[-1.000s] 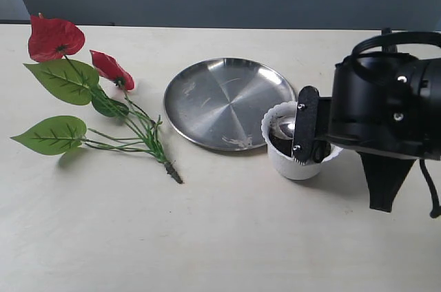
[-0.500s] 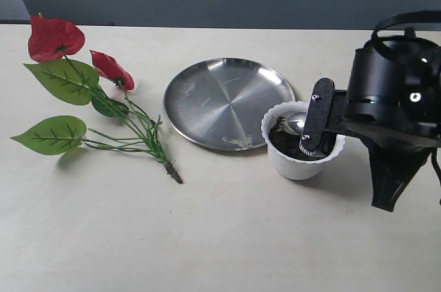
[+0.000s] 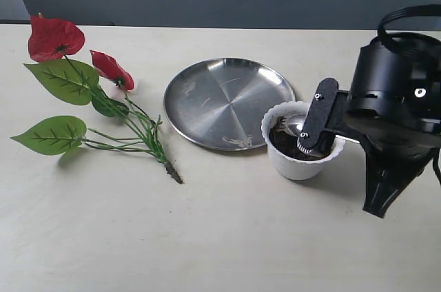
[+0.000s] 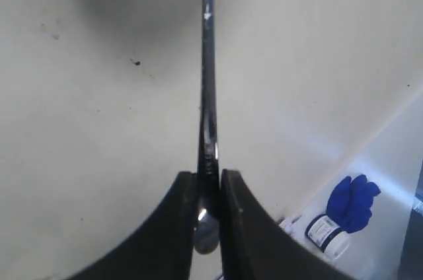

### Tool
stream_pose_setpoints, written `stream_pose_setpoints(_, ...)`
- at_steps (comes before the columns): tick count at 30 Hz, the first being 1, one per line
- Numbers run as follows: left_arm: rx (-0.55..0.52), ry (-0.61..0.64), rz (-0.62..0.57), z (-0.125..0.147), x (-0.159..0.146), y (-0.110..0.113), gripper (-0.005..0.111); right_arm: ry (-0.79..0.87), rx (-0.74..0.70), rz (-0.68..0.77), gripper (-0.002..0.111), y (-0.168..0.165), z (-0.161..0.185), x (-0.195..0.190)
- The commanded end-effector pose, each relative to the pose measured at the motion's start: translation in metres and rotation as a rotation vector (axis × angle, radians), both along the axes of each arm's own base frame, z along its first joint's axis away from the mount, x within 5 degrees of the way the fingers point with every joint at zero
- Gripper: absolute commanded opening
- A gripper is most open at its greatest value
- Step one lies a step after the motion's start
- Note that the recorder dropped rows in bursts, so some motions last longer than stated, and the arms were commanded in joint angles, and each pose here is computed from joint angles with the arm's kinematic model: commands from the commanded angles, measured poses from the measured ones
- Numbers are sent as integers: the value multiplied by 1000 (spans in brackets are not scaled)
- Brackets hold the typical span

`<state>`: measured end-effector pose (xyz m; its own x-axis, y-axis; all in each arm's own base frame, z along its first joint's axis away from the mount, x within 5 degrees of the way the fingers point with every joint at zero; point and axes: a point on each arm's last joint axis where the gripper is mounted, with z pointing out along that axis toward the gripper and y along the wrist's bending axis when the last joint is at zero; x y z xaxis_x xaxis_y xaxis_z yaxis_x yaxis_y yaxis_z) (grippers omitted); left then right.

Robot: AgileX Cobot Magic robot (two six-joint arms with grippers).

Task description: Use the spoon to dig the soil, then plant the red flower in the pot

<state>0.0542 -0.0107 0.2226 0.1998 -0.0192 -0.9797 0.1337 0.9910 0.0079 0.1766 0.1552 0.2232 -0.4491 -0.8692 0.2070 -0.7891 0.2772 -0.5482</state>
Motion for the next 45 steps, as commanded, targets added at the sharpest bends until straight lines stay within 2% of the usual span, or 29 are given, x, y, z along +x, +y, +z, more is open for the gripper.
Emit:
stream_pose_setpoints(1, -5, -9, -8, 2, -1, 0, 0, -168, 147, -115, -1, 0, 30, 5)
stream_pose_setpoints(3, -5, -9, -8, 2, -1, 0, 0, -264, 284, -116, -1, 8, 57, 13)
stream_pose_setpoints(4, -5, -9, -8, 2, -1, 0, 0, -276, 464, -64, -1, 23, 65, 19)
stream_pose_setpoints(5, -5, -9, -8, 2, -1, 0, 0, -256, 642, -33, -1, 40, 69, 27)
stream_pose_setpoints(7, -5, -9, -8, 2, -1, 0, 0, -149, 835, -109, -1, 67, 64, 53)
stream_pose_setpoints(10, -5, -9, -8, 2, -1, 0, 0, -4, 865, -216, -1, 100, 37, 94)
stream_pose_setpoints(15, -5, -9, -8, 2, -1, 0, 0, 117, 858, -322, -1, 133, -4, 119)
stream_pose_setpoints(20, -5, -9, -8, 2, -1, 0, 0, 157, 836, -383, -1, 150, -38, 133)
stream_pose_setpoints(26, -5, -9, -8, 2, -1, 0, 0, 177, 790, -463, -1, 153, -68, 138)
stream_pose_setpoints(31, -5, -9, -8, 2, -1, 0, 0, 155, 767, -506, -1, 153, -82, 141)
stream_pose_setpoints(41, -5, -9, -8, 2, -1, 0, 0, 123, 771, -502, -1, 152, -82, 144)
stream_pose_setpoints(43, -5, -9, -8, 2, -1, 0, 0, 124, 770, -486, 4, 152, -81, 144)
stream_pose_setpoints(45, -5, -9, -8, 2, -1, 0, 0, 130, 772, -478, 16, 153, -80, 144)
